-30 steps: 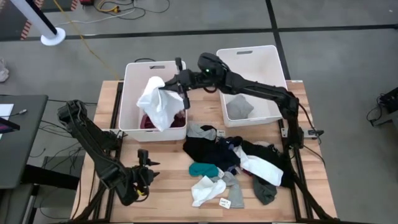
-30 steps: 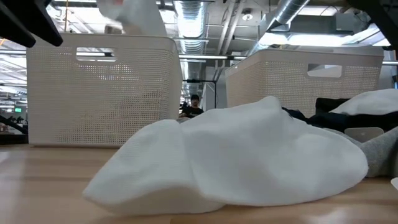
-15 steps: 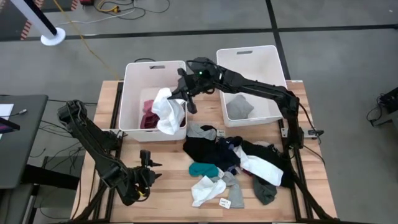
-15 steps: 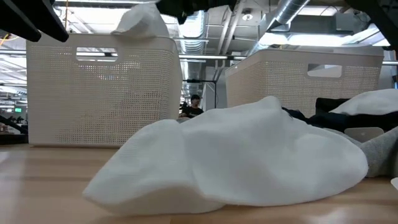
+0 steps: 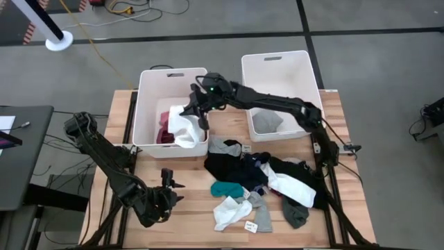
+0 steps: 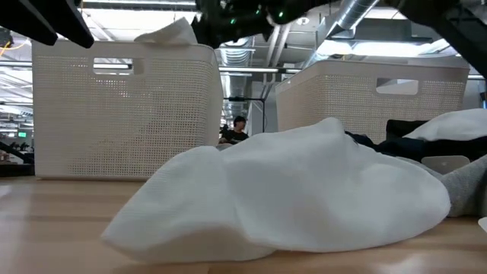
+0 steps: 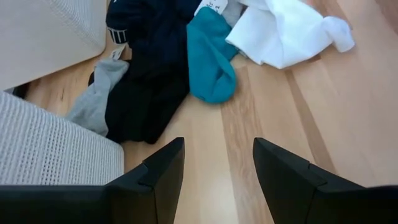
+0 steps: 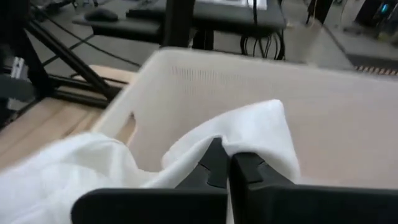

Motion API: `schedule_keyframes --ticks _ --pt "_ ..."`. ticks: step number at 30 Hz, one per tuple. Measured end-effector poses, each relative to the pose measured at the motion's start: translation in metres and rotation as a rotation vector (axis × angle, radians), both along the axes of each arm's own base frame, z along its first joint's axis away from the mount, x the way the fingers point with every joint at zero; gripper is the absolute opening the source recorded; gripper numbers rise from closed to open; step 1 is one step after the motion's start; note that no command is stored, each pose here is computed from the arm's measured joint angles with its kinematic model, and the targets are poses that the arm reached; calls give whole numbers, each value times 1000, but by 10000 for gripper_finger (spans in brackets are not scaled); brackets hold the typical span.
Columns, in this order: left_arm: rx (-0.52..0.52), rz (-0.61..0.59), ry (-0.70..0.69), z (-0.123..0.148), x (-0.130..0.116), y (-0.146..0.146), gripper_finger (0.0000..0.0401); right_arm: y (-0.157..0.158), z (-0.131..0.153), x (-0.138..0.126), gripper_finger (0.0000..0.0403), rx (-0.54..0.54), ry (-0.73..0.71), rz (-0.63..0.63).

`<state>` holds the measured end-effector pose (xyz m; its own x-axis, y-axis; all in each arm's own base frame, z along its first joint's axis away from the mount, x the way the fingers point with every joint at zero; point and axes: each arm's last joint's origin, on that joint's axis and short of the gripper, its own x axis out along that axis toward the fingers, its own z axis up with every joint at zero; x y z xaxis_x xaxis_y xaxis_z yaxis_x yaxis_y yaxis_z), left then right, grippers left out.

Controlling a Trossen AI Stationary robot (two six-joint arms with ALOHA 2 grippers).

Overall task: Sort clothes
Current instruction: Put the white underwear into the left white bin

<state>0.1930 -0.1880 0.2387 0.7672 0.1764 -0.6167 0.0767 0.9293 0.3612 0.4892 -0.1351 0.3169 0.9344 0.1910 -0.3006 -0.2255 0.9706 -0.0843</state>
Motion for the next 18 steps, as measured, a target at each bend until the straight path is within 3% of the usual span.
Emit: schedule_keyframes --ticks 6,18 --pt "5 -7 -2 0 0 0 185 -3 -20 8 30 17 32 -2" --pt "-6 -24 -6 3 12 6 185 -3 -25 9 36 64 67 -17"
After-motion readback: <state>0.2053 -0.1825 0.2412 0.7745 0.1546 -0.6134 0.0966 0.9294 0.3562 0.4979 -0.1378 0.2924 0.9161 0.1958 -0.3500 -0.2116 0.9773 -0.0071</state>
